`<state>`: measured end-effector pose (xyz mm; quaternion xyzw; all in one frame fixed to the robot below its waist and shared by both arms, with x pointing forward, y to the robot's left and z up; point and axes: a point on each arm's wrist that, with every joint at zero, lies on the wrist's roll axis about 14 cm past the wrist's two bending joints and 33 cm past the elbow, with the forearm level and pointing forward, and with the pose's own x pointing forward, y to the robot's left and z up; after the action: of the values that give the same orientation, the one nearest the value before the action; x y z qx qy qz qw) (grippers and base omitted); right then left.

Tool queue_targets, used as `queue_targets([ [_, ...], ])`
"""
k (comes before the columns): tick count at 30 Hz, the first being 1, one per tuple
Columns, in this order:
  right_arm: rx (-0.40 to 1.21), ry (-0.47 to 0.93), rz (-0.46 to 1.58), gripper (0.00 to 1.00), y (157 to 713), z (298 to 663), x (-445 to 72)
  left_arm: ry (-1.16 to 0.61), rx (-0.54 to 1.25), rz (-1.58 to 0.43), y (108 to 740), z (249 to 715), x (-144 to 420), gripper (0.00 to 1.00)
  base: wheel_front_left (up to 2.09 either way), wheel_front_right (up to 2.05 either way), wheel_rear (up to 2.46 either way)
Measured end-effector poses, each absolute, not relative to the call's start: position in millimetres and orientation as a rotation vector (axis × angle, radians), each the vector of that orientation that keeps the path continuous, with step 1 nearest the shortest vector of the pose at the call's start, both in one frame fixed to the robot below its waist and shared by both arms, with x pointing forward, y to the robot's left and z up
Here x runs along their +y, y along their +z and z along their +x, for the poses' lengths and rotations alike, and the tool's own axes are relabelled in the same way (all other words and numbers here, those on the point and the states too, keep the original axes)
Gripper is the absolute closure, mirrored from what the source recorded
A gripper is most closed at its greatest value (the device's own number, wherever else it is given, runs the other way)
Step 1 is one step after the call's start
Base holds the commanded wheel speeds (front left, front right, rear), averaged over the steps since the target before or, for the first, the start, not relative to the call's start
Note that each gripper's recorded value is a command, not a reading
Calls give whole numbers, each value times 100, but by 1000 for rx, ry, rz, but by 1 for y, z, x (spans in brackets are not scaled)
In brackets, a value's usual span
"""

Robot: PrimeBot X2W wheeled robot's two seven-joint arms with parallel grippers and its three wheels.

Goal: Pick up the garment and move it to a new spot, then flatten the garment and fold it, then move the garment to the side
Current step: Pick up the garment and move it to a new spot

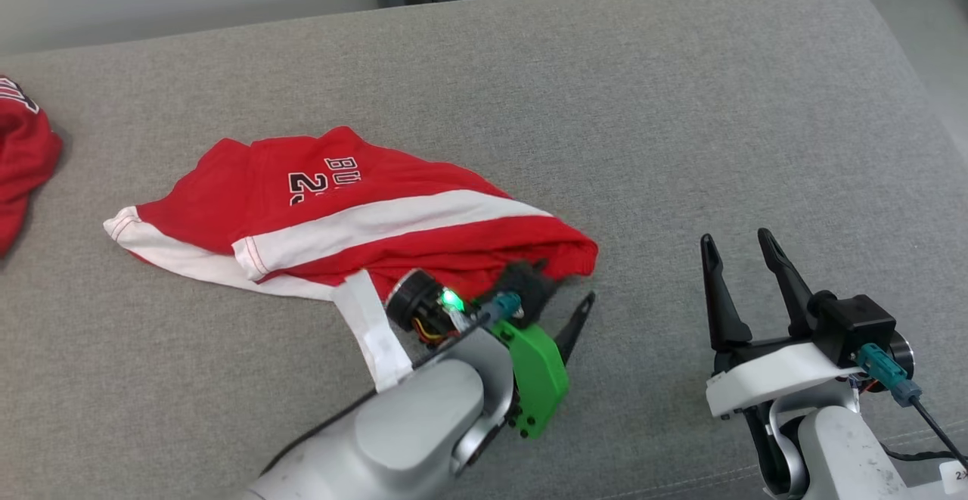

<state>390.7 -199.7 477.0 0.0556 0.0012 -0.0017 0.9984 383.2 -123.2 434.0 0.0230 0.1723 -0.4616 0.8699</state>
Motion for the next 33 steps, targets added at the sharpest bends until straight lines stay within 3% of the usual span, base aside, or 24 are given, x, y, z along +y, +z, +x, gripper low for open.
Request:
queue_targets([
  [5,-2,11,114,0,478,394,-195,-1023,383,93,422,357,-124,0,0,0,0],
  [13,-21,-7,112,0,484,394,-202,-983,272,44,445,369,-122,0,0,0,0],
  [26,-73,3,94,0,503,387,-199,-655,109,-39,501,430,-51,0,0,0,0],
  [33,-91,28,88,0,509,379,-191,-457,85,-98,503,423,16,0,0,0,0],
])
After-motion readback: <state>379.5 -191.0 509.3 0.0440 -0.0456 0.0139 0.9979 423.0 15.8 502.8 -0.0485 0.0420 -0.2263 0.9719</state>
